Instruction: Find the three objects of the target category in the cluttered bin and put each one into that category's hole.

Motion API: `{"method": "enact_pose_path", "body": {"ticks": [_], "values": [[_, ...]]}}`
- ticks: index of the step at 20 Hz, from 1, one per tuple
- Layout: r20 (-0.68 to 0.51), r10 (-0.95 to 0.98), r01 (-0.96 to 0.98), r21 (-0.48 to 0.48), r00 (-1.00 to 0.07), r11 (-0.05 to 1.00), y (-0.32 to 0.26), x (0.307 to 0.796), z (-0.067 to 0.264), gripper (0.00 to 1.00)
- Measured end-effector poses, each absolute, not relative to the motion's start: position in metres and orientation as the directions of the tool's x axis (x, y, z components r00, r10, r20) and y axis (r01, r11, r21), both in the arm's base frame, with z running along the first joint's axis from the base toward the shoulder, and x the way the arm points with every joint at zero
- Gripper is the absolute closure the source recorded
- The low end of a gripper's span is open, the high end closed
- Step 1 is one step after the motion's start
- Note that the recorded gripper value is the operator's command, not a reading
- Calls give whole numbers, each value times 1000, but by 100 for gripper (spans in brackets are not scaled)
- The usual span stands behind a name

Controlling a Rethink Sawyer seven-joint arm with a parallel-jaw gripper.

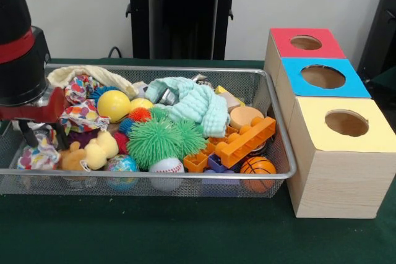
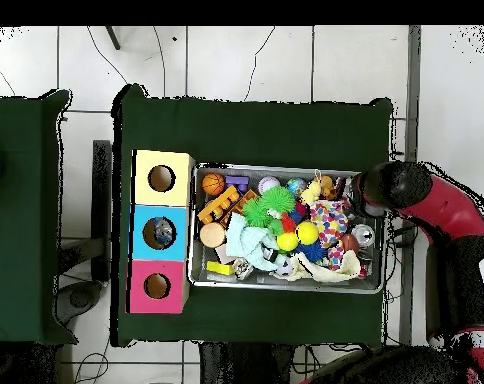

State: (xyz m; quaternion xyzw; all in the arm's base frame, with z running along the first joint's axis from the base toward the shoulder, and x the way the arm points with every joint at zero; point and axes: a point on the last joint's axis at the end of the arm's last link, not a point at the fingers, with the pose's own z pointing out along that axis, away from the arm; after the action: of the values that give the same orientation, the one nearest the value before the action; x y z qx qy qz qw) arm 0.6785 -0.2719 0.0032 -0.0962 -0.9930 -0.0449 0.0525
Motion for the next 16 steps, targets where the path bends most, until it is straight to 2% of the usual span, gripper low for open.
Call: {"method": "enact_pose_path", "body": {"ticks": [7,16], "values": [[240,128,144,53,-962,988,-286,644,-11,0],[266,93,103,23,-960,994,-298,631,-38,0]]}}
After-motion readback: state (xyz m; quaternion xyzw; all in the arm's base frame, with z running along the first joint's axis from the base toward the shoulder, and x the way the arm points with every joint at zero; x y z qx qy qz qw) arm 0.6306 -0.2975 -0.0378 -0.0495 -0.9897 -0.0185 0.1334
